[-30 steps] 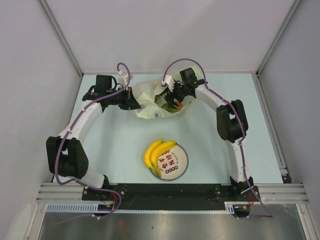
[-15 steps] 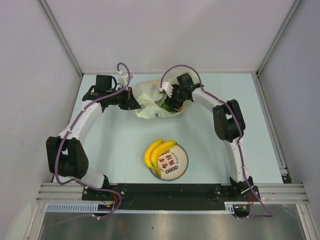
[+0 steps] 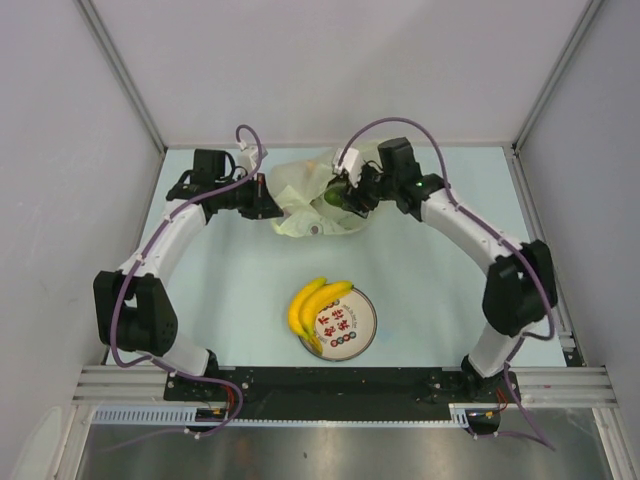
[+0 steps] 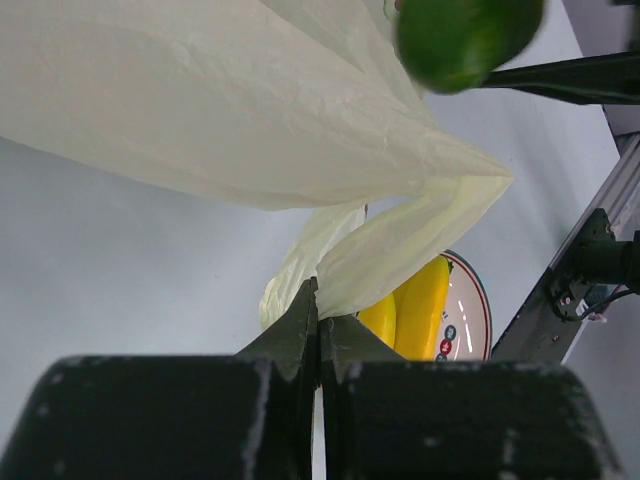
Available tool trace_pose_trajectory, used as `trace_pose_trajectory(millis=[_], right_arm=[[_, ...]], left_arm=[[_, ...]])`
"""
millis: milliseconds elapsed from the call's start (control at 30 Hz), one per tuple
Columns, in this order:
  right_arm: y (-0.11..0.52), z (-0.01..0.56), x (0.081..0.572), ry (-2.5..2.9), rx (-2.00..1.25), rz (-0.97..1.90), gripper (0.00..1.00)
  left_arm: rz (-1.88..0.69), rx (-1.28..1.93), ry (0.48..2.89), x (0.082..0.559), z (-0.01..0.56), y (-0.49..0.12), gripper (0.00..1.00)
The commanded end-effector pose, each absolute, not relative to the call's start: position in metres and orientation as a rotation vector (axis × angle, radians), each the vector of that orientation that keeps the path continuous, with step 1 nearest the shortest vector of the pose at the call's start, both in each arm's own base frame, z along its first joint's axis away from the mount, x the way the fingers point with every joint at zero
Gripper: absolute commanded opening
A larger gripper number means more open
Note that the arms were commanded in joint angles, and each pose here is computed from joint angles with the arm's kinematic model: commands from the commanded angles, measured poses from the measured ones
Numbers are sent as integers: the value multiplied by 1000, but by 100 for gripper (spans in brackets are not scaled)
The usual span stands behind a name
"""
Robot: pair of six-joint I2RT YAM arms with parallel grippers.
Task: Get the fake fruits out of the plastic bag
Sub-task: Take out the fake fruit from the plastic bag, then place the fake fruit on the plate.
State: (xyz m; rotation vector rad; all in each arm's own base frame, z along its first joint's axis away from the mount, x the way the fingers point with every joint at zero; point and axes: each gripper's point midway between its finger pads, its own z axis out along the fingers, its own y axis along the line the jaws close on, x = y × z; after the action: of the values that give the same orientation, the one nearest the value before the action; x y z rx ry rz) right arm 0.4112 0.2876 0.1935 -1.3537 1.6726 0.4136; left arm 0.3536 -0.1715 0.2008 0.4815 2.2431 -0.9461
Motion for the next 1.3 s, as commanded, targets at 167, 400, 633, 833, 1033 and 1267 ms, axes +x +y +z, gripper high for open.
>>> trace_pose_trajectory(millis=[167, 400, 633, 833, 1033, 1267], right_arm=[[273, 243, 297, 1817, -1202, 655, 42], [250, 194, 220, 2148, -1059, 864, 42], [262, 158, 172, 1941, -1484, 744, 39], [281, 141, 159, 1583, -1754, 554, 39], [294, 138, 160, 1198, -1893, 431, 39], [310, 139, 149, 822, -1951, 390, 40]], left_arm=[[-982, 513, 2162, 354, 228, -180, 0], [-1013, 476, 2149, 346, 233, -181, 0], [-1027, 466, 2153, 337, 233, -181, 0], [-1038, 463, 2141, 330, 234, -181, 0], [-1027, 466, 2136, 323, 233, -179, 0], [-1036, 457, 2156, 313, 225, -178, 0]])
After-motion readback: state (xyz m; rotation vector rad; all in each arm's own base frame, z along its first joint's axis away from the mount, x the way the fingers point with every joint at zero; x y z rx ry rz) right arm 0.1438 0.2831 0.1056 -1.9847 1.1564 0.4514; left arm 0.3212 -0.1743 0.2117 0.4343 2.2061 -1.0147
